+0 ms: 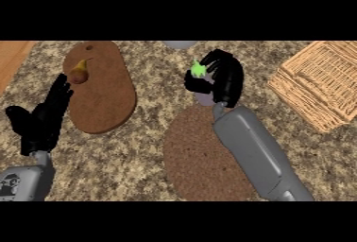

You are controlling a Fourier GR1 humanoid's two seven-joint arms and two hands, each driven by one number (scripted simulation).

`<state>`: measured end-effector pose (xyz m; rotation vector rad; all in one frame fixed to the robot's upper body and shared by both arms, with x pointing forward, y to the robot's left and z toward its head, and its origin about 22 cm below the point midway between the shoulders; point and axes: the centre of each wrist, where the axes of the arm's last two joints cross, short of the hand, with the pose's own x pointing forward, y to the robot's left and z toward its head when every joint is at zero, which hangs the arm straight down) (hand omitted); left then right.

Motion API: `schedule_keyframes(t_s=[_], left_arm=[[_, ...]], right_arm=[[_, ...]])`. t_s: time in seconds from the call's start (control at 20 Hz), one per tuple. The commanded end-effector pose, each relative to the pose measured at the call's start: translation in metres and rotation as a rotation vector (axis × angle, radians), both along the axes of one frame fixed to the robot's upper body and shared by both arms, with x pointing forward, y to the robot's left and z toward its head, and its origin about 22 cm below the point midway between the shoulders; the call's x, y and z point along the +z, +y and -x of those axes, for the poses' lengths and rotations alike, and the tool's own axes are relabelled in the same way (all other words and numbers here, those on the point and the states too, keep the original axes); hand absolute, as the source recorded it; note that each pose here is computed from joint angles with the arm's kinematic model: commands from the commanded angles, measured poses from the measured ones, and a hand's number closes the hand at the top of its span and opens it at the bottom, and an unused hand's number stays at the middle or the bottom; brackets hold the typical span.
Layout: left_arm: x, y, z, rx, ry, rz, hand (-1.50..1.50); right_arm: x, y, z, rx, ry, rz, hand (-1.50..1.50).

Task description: Pick the eggplant from the placemat and place it in the basket

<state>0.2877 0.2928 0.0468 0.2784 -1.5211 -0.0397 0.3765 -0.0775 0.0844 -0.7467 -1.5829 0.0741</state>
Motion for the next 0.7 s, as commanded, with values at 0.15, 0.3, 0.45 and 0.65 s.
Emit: schedule_keyframes(t_s=[0.15,0.3,0.45,0.65], left_arm=[[-0.005,0.010,0.011,0.018,0.007,-0.004,0.00],[0.005,-0.008,0.004,0.016,0.001,0.005,0.00],[0.013,0.007,-0.007,0.009,-0.002,0.001,0.00],[-0.005,-0.008,0.001,0.019,0.007,0.007,0.00]], right_arm=[[0.078,-0.009,-0.018,-0.126,-0.048,-0.027,1.50],[0.089,-0.031,-0.034,-0.187,-0.100,-0.093,1.50],[0.112,-0.040,-0.055,-0.233,-0.101,-0.071,1.50],[0.121,-0.060,-0.064,-0.308,-0.088,-0.016,1.50]])
